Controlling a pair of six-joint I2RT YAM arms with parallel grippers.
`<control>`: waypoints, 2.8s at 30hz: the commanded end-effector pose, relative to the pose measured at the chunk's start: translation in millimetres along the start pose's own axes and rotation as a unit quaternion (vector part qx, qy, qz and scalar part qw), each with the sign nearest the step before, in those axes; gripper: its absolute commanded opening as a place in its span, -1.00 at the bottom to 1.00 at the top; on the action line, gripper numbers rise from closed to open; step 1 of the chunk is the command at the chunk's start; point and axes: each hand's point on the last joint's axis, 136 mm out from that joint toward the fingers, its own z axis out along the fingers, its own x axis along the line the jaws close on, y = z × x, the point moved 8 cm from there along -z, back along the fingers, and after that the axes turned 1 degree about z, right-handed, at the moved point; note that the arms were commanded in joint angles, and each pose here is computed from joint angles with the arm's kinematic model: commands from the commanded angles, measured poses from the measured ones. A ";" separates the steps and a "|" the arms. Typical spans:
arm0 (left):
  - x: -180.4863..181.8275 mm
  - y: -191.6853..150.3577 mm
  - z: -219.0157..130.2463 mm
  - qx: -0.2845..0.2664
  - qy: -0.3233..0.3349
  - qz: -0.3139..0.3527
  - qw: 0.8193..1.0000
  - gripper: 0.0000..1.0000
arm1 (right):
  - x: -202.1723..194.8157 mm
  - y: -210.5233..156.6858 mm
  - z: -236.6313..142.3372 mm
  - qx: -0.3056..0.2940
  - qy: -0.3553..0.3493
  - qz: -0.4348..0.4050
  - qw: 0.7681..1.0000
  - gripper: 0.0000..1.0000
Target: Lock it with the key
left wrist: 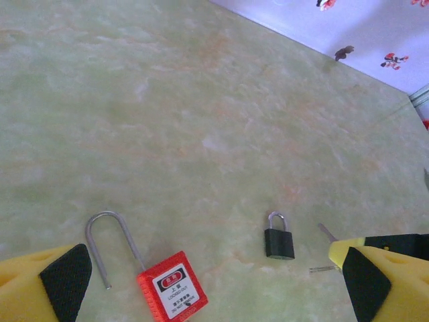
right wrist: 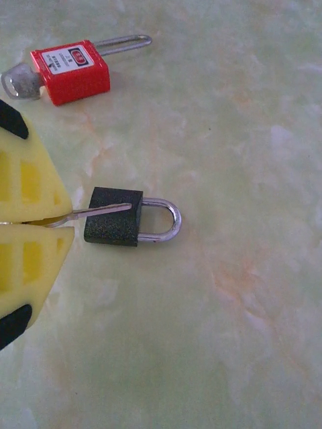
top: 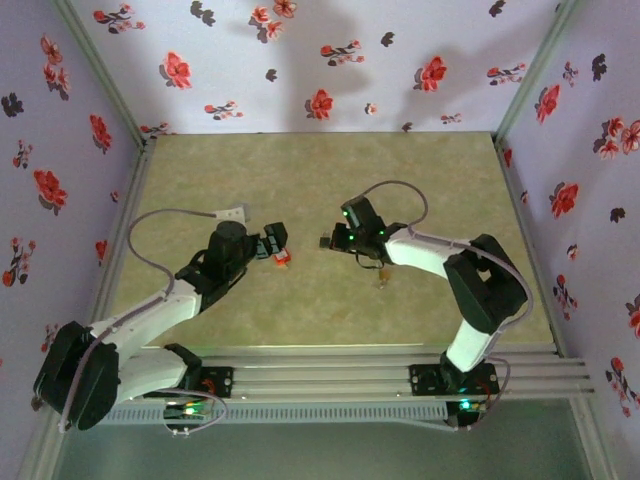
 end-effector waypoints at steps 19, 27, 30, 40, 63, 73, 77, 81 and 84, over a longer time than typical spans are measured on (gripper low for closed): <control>0.2 3.8 -3.6 -0.044 0.009 0.013 0.999 0.99 | -16.4 13.2 38.9 0.026 -0.062 -0.007 0.998 -1.00; -0.1 6.4 -8.5 -0.054 0.009 0.018 0.998 0.99 | -20.5 14.7 47.6 0.038 -0.071 -0.009 0.997 -1.00; -0.9 7.2 -8.2 -0.054 0.008 0.016 0.998 0.99 | -21.8 15.3 51.2 0.041 -0.076 -0.010 0.996 -0.99; -1.8 6.8 -7.6 -0.050 0.007 0.014 0.999 0.99 | -23.1 14.8 56.2 0.051 -0.082 -0.010 0.995 -0.78; -4.8 7.1 -11.2 -0.049 -0.003 0.014 0.999 0.99 | -2.0 38.6 -6.9 0.028 -0.118 -0.070 0.990 0.04; -7.3 7.1 -12.5 -0.043 -0.013 0.007 0.999 0.99 | -2.3 14.7 -71.0 -0.012 -0.157 -0.104 0.982 0.86; -8.7 7.5 -13.9 -0.041 -0.018 0.006 0.999 0.99 | -14.8 -1.5 -93.0 -0.023 -0.186 -0.091 0.978 0.99; -9.3 7.7 -14.9 -0.041 -0.019 0.006 0.999 0.99 | -31.1 -18.4 -111.8 -0.035 -0.219 -0.079 0.972 0.99; -9.4 7.5 -14.6 -0.040 -0.020 0.006 0.999 0.99 | -45.4 -30.4 -121.1 -0.036 -0.248 -0.066 0.966 0.99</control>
